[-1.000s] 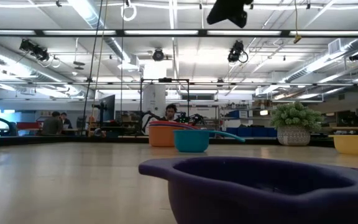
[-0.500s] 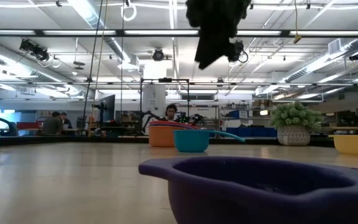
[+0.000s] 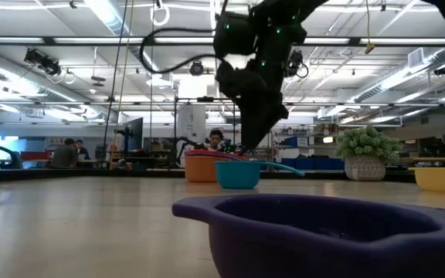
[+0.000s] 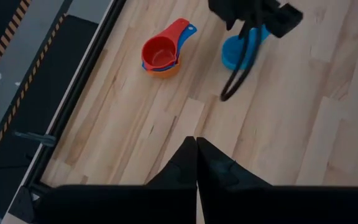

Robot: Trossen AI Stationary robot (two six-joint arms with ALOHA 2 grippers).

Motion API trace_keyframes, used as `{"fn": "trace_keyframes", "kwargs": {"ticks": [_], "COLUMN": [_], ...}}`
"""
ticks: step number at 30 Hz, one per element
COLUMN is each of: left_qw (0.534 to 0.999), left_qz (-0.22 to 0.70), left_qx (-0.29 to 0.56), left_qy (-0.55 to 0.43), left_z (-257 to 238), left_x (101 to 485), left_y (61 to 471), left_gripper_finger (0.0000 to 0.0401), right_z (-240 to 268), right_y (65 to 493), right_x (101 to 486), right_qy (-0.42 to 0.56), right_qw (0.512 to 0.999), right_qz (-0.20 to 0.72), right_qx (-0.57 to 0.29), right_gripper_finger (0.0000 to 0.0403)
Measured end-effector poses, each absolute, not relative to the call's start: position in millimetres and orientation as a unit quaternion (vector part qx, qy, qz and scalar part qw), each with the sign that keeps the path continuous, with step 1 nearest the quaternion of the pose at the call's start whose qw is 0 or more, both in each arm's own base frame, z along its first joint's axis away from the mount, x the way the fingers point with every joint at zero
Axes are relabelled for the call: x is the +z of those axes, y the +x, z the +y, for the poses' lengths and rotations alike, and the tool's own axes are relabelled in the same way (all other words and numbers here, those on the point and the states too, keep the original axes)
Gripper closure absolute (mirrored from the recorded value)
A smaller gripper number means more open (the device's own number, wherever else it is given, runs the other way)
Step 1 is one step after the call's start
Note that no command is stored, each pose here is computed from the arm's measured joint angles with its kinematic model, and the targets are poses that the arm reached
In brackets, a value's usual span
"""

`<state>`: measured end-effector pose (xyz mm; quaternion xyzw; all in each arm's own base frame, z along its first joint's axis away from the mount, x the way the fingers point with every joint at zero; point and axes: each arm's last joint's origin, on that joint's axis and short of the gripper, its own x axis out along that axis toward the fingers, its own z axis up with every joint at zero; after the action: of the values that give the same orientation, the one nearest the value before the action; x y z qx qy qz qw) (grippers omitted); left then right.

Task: Nest measuring cups in basket
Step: Stack the light blue measuring cup on top of the red measuring cup

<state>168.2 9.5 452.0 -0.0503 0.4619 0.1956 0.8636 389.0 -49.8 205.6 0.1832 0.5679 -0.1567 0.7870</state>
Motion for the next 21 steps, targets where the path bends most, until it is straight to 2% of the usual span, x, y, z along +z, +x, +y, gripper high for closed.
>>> {"fn": "trace_keyframes", "kwargs": {"ticks": [15,18,21], "left_qw": [0.863,0.863,0.864], "left_qz": [0.459,0.459,0.458], "left_qx": [0.202,0.202,0.202], "left_qy": [-0.062,-0.062,-0.062], "left_z": [10,10,10], "left_x": [452,452,452], "left_y": [168,168,169], "left_gripper_finger": [0.0399,0.0399,0.0399], "right_z": [-68,-68,-68], "right_y": [398,397,397], "right_x": [157,153,157], "right_qy": [0.203,0.2,0.195], "right_qw": [0.752,0.747,0.753], "right_qz": [0.618,0.625,0.621], "right_qx": [-0.108,-0.106,-0.101], "right_gripper_finger": [0.0266,0.029,0.0344]}}
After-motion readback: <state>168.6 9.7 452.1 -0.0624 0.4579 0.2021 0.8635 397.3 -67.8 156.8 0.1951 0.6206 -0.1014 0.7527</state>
